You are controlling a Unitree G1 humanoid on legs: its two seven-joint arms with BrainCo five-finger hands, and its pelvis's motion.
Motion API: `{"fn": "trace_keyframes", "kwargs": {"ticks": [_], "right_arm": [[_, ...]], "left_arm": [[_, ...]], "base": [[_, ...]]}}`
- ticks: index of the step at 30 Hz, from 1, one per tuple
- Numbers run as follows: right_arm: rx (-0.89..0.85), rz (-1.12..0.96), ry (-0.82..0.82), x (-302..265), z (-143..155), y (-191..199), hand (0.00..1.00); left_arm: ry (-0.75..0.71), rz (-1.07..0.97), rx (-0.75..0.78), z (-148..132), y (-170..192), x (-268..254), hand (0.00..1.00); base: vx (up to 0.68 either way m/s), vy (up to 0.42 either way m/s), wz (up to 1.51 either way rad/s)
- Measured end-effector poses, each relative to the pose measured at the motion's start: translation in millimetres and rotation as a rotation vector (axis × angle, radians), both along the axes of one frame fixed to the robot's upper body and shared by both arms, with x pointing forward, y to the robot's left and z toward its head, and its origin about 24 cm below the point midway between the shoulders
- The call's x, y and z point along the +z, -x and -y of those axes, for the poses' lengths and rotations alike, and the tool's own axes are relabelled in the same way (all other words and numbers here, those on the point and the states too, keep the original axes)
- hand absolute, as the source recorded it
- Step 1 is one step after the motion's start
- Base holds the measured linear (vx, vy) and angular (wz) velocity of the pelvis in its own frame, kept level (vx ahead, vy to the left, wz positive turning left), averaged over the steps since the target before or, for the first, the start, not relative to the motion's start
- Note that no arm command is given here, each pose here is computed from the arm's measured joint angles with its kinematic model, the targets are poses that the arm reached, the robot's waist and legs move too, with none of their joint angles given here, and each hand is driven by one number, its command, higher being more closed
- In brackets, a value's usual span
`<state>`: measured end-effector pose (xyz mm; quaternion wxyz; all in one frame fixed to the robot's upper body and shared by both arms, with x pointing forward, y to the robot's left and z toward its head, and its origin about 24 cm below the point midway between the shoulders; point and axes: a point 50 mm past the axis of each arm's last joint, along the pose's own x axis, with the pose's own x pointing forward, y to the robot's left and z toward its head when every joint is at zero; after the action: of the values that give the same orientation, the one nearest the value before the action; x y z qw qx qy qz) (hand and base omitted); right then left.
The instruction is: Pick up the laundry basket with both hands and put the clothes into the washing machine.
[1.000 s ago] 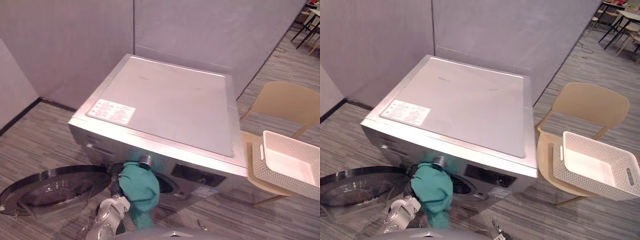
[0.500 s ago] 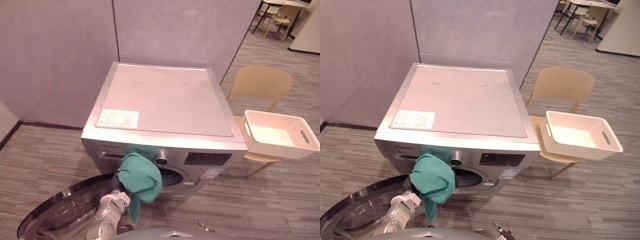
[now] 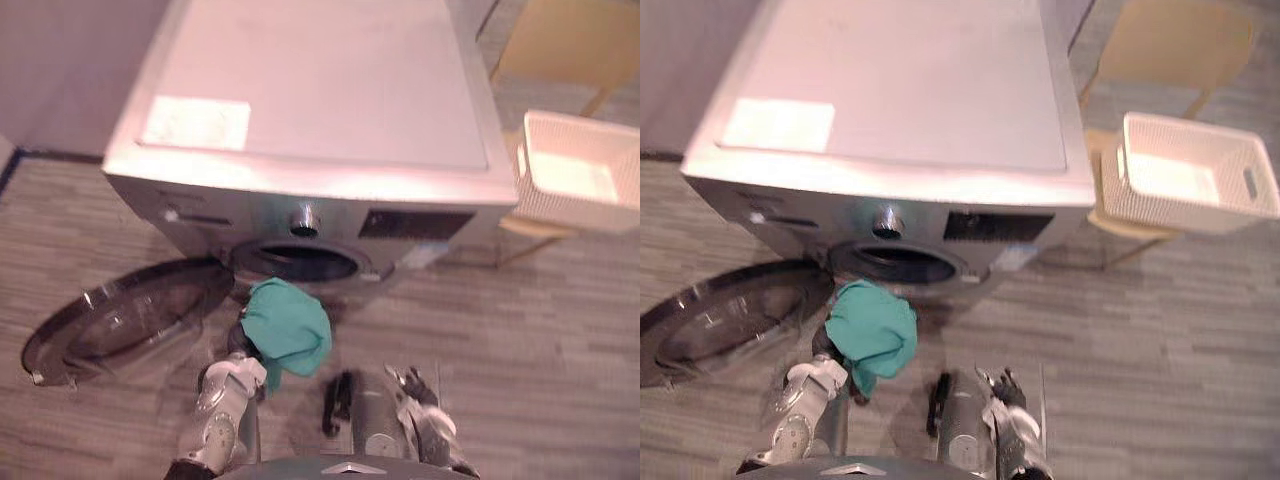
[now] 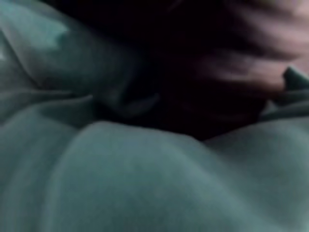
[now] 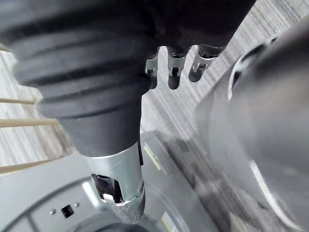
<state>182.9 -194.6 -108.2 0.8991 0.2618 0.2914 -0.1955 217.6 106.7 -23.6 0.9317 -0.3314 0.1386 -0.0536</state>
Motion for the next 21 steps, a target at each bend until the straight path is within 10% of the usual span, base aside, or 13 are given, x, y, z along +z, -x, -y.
{"fn": "trace_keyframes", "kwargs": {"ticks": [10, 21], "right_arm": [[-0.075, 0.352, -0.066, 67.3, -15.4, -60.5, 0.00], [-0.128, 0.526, -0.108, 101.8, -15.1, -79.3, 0.00]], "left_arm": [[-0.044, 0.202, 0.054, 15.6, -87.0, 69.8, 1.00], [0.001, 0.466, 0.321, -37.2, -174.2, 210.0, 1.00]], "base": [[-0.10, -0.019, -0.33], [0.01, 0.046, -0.45]]}}
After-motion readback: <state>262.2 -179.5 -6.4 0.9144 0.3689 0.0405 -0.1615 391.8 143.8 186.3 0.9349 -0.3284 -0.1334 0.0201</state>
